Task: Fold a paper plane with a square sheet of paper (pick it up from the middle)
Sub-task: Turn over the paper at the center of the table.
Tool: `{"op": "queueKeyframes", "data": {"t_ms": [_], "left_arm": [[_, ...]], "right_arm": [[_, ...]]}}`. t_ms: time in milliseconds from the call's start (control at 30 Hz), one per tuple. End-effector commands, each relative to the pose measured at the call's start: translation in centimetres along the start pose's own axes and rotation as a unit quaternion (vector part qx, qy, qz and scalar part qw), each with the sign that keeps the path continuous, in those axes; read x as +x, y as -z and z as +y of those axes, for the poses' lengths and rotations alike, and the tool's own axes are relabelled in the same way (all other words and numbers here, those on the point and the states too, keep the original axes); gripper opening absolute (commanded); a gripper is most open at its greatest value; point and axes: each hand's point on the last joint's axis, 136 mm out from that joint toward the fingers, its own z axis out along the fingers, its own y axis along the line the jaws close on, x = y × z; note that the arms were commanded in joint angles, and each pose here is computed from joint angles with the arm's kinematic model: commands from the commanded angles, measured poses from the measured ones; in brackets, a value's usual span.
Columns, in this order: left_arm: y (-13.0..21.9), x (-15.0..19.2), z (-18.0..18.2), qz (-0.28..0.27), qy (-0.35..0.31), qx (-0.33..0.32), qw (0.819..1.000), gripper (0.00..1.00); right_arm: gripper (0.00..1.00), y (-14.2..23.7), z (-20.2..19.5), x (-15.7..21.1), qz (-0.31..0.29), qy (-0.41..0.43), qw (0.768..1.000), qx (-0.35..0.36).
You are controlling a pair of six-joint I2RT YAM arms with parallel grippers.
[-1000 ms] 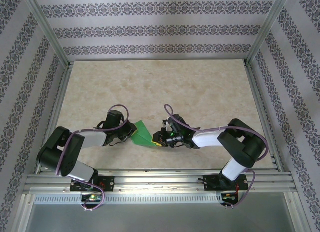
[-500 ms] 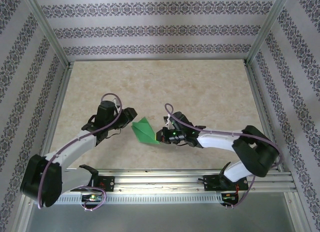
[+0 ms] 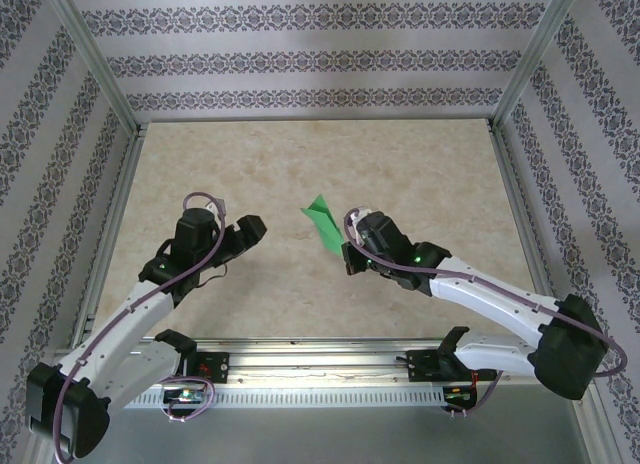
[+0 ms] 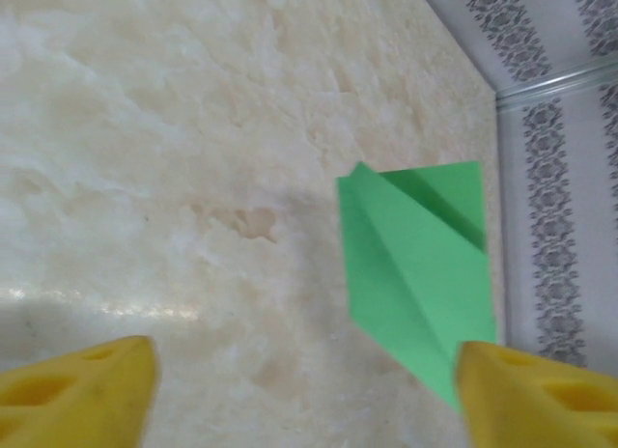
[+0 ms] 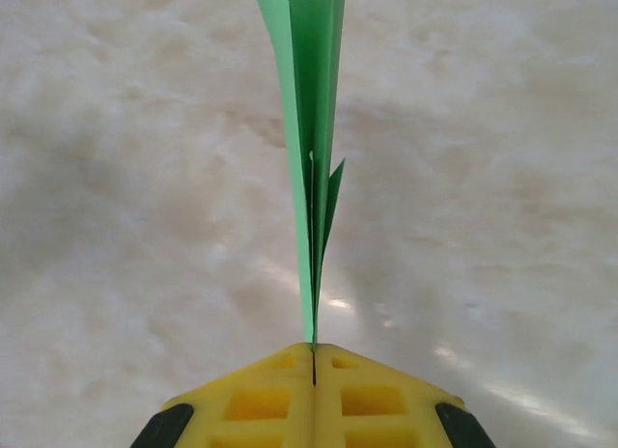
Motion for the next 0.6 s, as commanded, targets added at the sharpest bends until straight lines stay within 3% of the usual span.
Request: {"op": "queueKeyframes", "data": {"t_ms": [0, 267, 400, 567], "left_arm": [[0.5, -0.8, 0.0, -0.004, -0.046, -0.029, 0.999, 1.00], [0.9, -1.7, 0.7, -0.009, -0.121, -0.058, 0.991, 0.99], [1.7, -1.9, 1.2, -0.028, -0.116, -0.055, 0.991, 0.99], [2.7, -2.5, 2.2, -0.083, -0.085, -0.052, 0.992, 0.99]], "right_arm": [[0.00, 1.9, -3.3, -0.9, -0.009, 0.095, 0.989, 0.108], [0.00, 3.1, -4.8, -4.0, -0.016, 0.247, 0.932, 0.265], [0.00, 2.1, -4.9, -4.3, -0.004, 0.313, 0.894, 0.322], [0.00, -0.6, -4.0, -2.7, 0.037, 0.387, 0.856, 0.341]]}}
